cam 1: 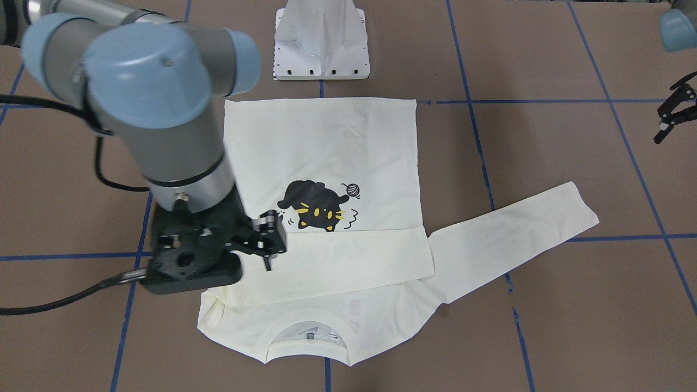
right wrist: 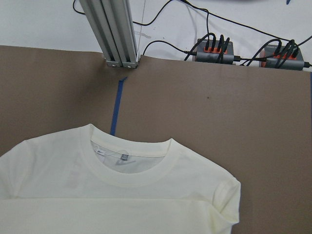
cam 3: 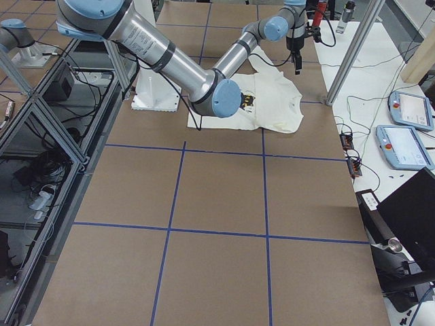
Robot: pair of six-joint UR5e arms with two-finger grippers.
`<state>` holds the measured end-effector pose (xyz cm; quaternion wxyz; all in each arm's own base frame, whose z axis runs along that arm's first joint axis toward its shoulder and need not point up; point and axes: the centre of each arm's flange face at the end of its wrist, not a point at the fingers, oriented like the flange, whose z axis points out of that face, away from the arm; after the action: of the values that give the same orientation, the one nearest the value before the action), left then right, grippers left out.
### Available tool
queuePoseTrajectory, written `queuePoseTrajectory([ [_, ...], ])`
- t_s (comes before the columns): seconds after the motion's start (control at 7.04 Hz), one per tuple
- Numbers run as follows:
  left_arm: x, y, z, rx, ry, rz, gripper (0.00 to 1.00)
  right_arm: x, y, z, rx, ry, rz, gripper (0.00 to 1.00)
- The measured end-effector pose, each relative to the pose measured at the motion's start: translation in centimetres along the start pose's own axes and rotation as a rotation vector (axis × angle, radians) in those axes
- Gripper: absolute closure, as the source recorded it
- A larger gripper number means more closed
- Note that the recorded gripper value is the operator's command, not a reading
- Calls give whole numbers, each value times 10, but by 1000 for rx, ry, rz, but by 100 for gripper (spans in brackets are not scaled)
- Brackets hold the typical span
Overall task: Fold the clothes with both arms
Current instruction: 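Withdraw the right arm while the left gripper moves to the other cuff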
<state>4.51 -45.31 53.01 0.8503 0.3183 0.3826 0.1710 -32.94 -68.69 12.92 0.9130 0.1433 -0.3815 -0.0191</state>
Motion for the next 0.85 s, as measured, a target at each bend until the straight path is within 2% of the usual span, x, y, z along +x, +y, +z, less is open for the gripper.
queuePoseTrajectory([
  [0.28, 36, 30, 52, -20, -25, -17, 1, 151, 27, -19, -23, -32, -139, 0],
  [0.43, 43, 45, 77, -28, -38, -4, 3, 201, 52, -26, -21, -34, -169, 0],
  [0.57, 49, 57, 98, -34, -38, 7, 4, 224, 72, -31, -18, -33, -181, 0],
  [0.85, 70, 69, 130, -49, -37, 9, 11, 237, 86, -36, -11, -29, -187, 0],
])
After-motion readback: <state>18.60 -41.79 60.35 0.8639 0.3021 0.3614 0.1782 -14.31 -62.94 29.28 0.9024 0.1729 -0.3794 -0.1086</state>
